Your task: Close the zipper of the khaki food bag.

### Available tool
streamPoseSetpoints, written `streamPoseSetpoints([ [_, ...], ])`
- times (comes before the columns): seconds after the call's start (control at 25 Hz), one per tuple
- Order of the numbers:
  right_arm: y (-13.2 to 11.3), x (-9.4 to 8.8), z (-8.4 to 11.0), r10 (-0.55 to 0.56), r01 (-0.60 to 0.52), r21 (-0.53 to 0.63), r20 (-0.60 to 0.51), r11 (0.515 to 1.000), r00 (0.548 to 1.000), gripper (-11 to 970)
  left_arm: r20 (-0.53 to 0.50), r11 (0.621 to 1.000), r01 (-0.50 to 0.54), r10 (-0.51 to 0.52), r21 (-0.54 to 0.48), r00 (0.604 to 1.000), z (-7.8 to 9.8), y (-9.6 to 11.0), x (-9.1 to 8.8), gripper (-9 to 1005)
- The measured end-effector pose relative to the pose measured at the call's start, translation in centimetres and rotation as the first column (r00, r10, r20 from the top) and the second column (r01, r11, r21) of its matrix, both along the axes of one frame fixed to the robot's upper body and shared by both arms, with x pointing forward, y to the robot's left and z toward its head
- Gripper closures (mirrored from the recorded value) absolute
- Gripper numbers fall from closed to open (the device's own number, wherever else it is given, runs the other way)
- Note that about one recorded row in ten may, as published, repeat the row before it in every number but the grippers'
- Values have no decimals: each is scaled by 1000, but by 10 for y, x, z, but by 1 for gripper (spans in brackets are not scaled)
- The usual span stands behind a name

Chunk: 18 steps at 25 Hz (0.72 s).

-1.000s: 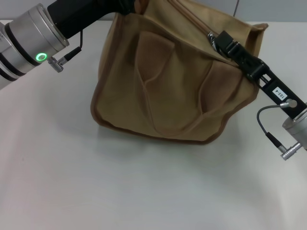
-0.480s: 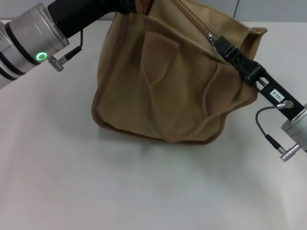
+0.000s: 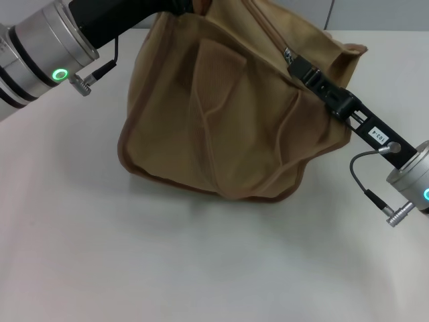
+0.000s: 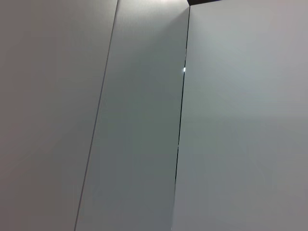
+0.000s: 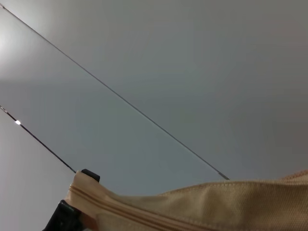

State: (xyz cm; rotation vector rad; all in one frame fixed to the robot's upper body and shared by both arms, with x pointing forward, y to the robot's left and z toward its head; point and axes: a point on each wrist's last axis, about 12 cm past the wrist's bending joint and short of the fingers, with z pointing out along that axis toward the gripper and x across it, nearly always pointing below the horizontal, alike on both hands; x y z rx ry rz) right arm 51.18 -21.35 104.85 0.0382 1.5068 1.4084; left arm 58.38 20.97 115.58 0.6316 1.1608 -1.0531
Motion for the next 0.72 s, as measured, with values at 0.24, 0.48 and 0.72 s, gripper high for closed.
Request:
streamPoseSetpoints([
  [0.24,3,3,2,14,-14,-5,7,1000,1000,444,-1,1000,3,-3,-1,1000,0,0,0,951],
  [0.48,4,3,2,15,-15,-4,8,1000,1000,642,-3,1000,1,-1,-2,1000,-1,0,0,950],
  [0.72,4,4,3,17,-17,-5,8,1000,1000,681,-5,1000,-1,1,-3,1000,-1,1,-1,950],
])
